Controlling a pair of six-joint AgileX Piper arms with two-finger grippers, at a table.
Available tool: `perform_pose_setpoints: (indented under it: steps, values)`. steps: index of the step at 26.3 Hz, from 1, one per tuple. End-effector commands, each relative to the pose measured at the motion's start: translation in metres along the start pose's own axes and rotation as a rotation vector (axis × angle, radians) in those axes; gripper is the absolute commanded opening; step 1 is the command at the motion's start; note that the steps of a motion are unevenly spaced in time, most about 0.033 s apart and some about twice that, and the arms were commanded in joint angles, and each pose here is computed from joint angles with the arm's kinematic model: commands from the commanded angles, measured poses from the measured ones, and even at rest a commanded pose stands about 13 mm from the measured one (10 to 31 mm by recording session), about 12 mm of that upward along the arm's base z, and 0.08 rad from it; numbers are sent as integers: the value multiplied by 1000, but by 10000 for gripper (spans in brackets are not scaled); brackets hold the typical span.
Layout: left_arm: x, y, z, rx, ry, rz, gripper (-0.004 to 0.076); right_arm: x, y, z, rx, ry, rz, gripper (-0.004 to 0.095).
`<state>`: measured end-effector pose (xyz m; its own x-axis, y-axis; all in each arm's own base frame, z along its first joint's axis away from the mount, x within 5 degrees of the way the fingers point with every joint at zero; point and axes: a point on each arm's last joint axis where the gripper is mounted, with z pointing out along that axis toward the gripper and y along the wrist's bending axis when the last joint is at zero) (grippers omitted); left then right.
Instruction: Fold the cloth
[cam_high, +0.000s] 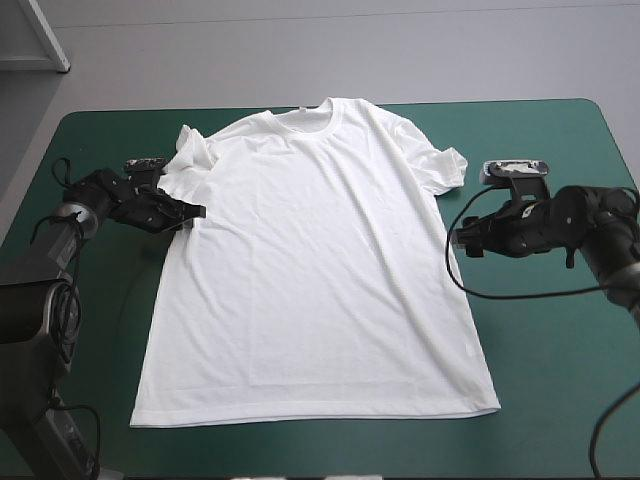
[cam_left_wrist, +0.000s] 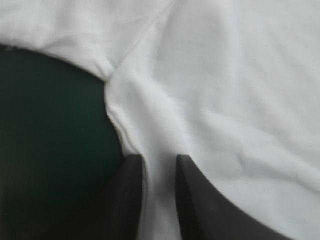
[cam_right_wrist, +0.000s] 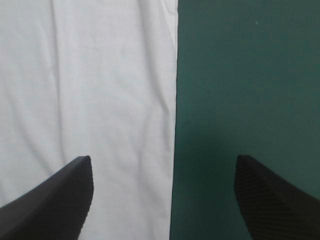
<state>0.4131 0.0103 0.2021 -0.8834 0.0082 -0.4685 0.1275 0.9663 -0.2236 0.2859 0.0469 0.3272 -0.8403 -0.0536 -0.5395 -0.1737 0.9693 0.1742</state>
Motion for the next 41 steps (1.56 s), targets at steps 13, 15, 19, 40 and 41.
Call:
perform_pose_setpoints:
  steps: [13,15,19,40,41]
  values:
    - [-3,-7,9,17,-12,-10,19,-77,-27,91,-73,-18,30,738]
    - [-3,-7,9,16,-14,-10,19,-84,-29,102,-82,-13,35,738]
    - [-3,-7,9,16,-13,-11,19,-96,-28,120,-132,-7,61,736]
    - [-6,-9,1,9,-43,-7,19,-87,13,165,-178,57,14,-14]
    - [-9,-10,-7,4,-66,5,19,-90,14,158,-178,41,7,-14]
